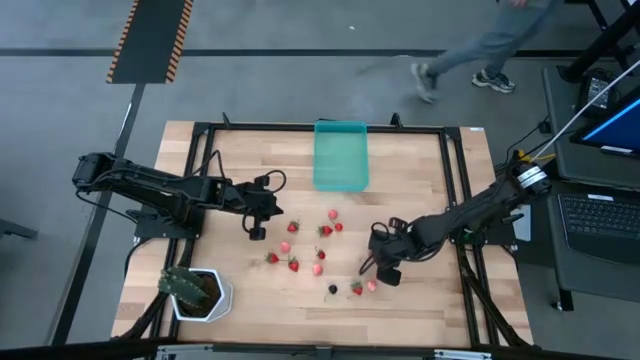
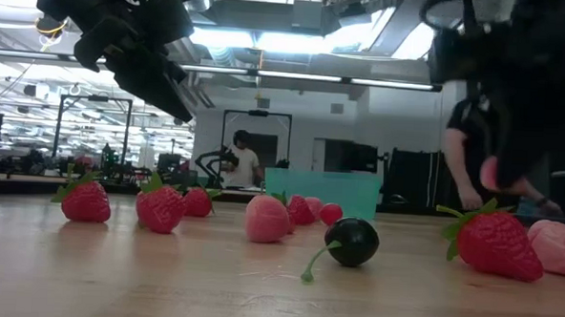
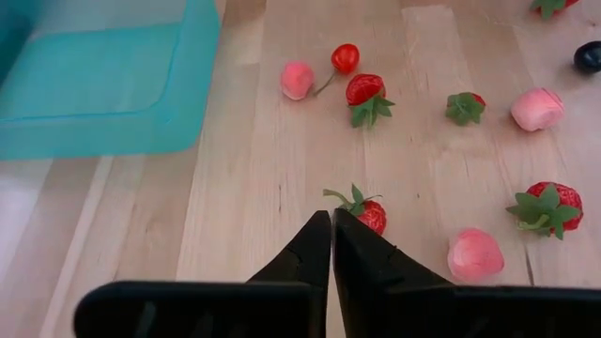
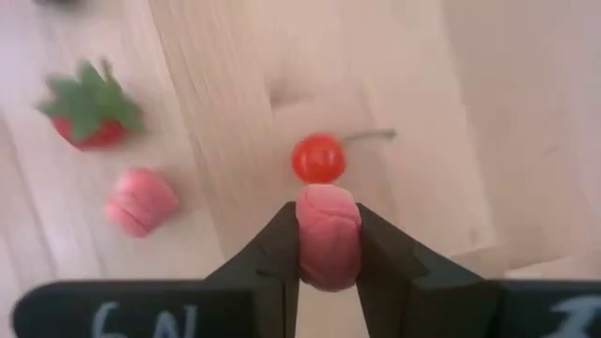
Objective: Pick and placing Produce into tupperware
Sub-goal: Put the pink peach into the blue bin
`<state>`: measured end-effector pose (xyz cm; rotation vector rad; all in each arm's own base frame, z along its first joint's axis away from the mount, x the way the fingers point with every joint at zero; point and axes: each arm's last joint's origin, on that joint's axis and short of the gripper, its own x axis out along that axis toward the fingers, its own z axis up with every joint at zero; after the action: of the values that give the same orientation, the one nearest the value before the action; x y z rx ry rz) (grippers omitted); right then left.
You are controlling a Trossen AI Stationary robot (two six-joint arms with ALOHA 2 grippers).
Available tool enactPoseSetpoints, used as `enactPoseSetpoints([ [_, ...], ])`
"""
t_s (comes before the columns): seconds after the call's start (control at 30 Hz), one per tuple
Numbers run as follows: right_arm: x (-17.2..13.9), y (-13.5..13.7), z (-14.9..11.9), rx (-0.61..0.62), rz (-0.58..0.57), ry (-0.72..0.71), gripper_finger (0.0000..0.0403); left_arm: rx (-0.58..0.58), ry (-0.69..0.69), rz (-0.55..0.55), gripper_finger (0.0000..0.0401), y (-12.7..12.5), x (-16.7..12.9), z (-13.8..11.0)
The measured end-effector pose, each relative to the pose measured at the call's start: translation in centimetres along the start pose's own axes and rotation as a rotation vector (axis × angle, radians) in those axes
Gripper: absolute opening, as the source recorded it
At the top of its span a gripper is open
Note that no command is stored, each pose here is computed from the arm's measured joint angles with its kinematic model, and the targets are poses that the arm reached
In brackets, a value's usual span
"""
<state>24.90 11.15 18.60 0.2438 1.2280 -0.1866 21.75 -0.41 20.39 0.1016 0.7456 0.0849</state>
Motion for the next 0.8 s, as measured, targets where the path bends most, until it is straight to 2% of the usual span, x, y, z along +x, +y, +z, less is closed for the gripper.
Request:
enactPoseSetpoints([
  [0.33, -4.1, -1.0, 0.2, -0.001, 0.020, -0.172, 0.0078, 0.003, 0.021, 0.009, 0.0002, 0.0, 0.0, -0.2],
  [0.57, -6.2, -1.6, 0.1, -0.042, 0.023, -0.266, 0.0078, 0.004, 0.029, 0.008, 0.0015, 0.0, 0.0, -0.3],
  [0.8, -7.9, -2.2, -0.1, -0.088, -0.073, -0.399, 0.0078, 0.006, 0.038, 0.008, 0.0004, 0.0, 0.0, -0.4],
])
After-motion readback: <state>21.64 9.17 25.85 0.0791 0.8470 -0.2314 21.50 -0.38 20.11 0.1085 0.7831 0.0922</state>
